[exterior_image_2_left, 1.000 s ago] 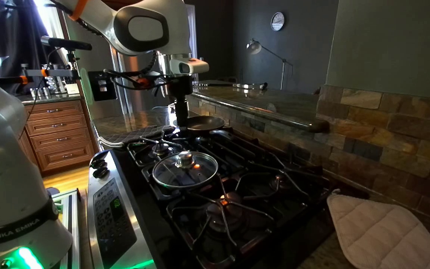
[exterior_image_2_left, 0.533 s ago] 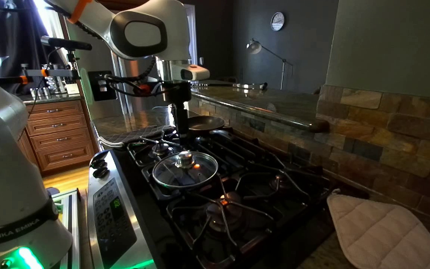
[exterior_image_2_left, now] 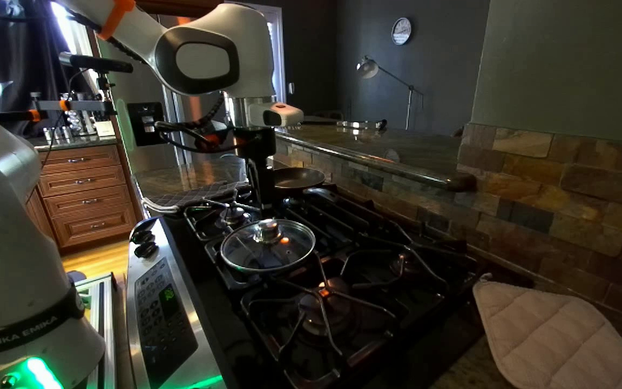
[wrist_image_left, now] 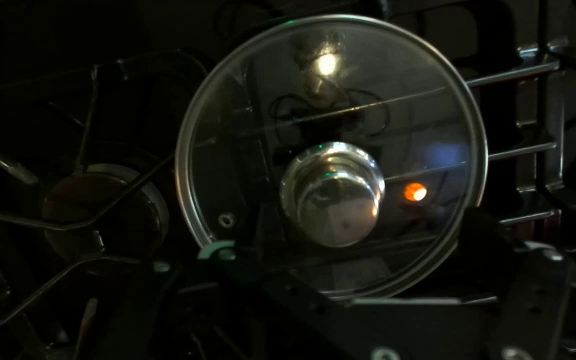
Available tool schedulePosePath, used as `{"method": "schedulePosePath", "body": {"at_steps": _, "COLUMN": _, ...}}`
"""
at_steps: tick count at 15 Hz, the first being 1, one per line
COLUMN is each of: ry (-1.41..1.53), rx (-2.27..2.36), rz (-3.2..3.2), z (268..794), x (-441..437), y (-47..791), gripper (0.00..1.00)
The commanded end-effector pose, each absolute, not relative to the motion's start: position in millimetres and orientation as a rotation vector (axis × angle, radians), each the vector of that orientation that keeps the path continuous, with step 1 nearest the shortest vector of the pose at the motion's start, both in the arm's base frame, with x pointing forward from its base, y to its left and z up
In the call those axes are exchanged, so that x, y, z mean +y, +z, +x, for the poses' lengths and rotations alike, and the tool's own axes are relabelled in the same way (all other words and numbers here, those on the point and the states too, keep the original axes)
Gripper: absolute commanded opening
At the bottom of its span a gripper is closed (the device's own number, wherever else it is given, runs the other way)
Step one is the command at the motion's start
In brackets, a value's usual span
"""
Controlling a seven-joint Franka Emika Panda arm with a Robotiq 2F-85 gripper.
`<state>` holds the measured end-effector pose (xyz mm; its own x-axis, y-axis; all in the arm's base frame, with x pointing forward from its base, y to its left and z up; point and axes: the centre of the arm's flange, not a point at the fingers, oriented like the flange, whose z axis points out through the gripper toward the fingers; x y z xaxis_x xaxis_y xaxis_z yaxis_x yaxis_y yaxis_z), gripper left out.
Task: Take the lid off the pot, then move the pot backwards, then put the lid on it
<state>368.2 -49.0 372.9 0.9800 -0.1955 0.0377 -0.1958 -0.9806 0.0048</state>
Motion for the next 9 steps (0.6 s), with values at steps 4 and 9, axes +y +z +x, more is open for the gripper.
{"method": "schedulePosePath", "body": {"at_steps": 4, "ry": 0.053, "rx": -0.316, "rz": 3.116, "z": 368, "x": -50, "y": 368, "gripper": 1.00}}
{"method": "schedulePosePath", "body": {"at_steps": 9, "ry": 0.024, "rx": -0.342, "rz": 3.126, "z": 372, "x": -53, "y": 359, "gripper": 1.00}}
